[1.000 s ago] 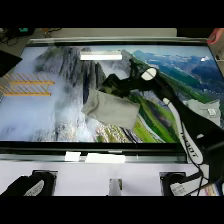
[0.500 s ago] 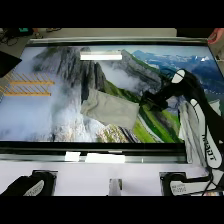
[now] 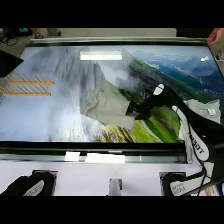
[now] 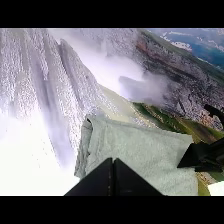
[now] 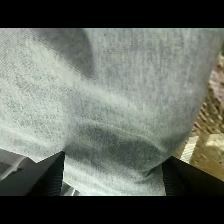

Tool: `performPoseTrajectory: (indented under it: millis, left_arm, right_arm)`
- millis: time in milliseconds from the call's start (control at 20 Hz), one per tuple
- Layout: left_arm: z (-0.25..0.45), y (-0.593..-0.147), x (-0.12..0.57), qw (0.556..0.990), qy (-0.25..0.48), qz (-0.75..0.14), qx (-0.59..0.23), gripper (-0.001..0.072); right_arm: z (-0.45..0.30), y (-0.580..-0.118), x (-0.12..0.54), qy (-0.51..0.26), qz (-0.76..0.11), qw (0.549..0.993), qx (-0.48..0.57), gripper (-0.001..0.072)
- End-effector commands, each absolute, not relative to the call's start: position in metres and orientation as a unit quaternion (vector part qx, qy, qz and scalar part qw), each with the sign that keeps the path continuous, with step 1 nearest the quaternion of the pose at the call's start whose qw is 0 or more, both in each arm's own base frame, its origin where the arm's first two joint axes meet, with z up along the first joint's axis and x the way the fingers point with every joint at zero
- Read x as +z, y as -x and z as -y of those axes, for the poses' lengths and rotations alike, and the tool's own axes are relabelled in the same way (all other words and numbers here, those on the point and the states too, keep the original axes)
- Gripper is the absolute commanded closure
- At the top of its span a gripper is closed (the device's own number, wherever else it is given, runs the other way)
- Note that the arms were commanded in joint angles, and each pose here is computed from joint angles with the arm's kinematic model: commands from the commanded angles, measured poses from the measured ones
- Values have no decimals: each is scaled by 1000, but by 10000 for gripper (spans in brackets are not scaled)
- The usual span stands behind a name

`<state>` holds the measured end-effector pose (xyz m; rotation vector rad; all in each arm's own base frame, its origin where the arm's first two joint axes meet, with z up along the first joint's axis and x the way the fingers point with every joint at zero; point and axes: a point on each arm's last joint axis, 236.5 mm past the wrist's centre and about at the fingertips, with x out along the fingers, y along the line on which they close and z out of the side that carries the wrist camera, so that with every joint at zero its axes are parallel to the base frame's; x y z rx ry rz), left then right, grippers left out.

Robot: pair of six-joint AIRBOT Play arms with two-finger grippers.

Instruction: Fold the shirts.

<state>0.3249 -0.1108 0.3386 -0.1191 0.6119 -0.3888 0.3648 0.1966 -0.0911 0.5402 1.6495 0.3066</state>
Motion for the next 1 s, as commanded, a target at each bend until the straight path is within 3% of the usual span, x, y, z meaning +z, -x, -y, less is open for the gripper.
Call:
performPoseTrajectory:
  millis: [0, 200, 400, 700, 900, 950]
  left_arm:
    - [110, -325, 338, 933, 58, -300, -189, 668]
    - [110, -325, 338, 933, 58, -299, -189, 668]
    - [110, -325, 338, 933, 58, -299, -189, 668]
    - [110, -325, 338, 933, 58, -299, -189, 668]
    - [110, -325, 338, 933, 58, -299, -189, 668]
    - [110, -325, 338, 933, 58, -299, -189, 668]
  right_arm:
    - [-207, -364, -97, -244, -723, 631, 140, 87]
    - [-204, -362, -88, -228, -721, 636, 152, 120]
    - [-160, -350, -72, -150, -748, 632, 136, 49]
    - [-181, -369, -84, -246, -725, 630, 133, 55]
    - [-222, -370, -102, -260, -721, 625, 149, 59]
    - [-230, -373, -103, -269, -716, 626, 152, 138]
